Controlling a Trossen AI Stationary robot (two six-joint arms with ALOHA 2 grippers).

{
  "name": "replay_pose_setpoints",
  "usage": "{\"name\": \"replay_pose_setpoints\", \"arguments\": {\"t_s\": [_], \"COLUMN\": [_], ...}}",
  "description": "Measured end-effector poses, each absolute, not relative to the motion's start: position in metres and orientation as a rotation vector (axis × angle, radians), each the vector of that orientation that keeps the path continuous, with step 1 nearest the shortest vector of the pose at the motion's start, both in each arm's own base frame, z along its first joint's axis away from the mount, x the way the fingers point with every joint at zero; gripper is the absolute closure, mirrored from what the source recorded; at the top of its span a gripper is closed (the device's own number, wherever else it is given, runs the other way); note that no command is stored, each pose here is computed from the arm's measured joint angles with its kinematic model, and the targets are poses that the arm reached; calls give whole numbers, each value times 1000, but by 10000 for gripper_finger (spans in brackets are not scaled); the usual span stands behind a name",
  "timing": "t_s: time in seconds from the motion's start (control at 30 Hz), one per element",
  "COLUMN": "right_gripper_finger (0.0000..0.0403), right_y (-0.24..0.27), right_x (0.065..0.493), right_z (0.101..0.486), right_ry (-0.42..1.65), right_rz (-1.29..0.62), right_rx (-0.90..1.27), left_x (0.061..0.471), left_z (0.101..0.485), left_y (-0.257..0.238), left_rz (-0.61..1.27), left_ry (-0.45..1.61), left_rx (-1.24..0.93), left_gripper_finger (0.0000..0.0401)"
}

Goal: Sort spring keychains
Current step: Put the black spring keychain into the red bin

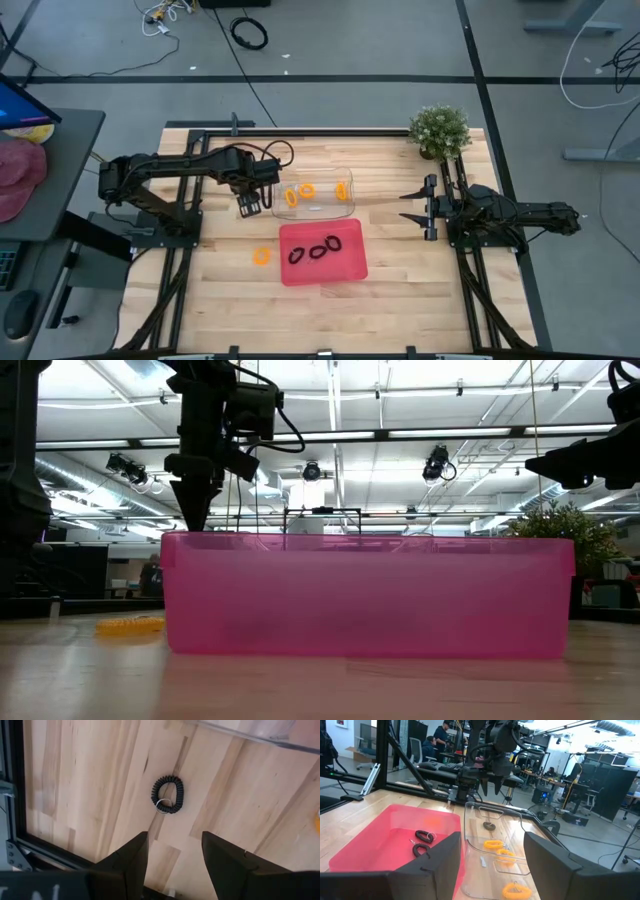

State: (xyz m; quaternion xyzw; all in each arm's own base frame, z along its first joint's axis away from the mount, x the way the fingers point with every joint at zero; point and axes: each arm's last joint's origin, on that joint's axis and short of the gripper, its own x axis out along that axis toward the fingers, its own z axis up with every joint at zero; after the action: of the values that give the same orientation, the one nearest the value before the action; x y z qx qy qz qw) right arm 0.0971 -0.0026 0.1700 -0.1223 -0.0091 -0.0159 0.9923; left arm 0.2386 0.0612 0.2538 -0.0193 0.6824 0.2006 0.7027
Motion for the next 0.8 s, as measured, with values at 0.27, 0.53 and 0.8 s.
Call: {"name": "replay_pose_setpoints", "arguments": {"t_s": [0.27,0.53,0.8], "right_gripper_finger": [181,181,181], "right_y": [-3,-3,-3], "right_x": [97,97,97], "right_z": [170,170,170], "right_ry": [-18,-18,-18], "right_rz": [-32,-32,-32], "right_rx": [-245,-245,-245], "left_x": [239,239,240], "left_z": [254,254,254], "left_y": [61,62,62], "left_rz": [442,450,463], "left_ry": [1515,1515,1502], "left_rx": [-38,-30,-37], "left_gripper_finger": [213,213,213]}}
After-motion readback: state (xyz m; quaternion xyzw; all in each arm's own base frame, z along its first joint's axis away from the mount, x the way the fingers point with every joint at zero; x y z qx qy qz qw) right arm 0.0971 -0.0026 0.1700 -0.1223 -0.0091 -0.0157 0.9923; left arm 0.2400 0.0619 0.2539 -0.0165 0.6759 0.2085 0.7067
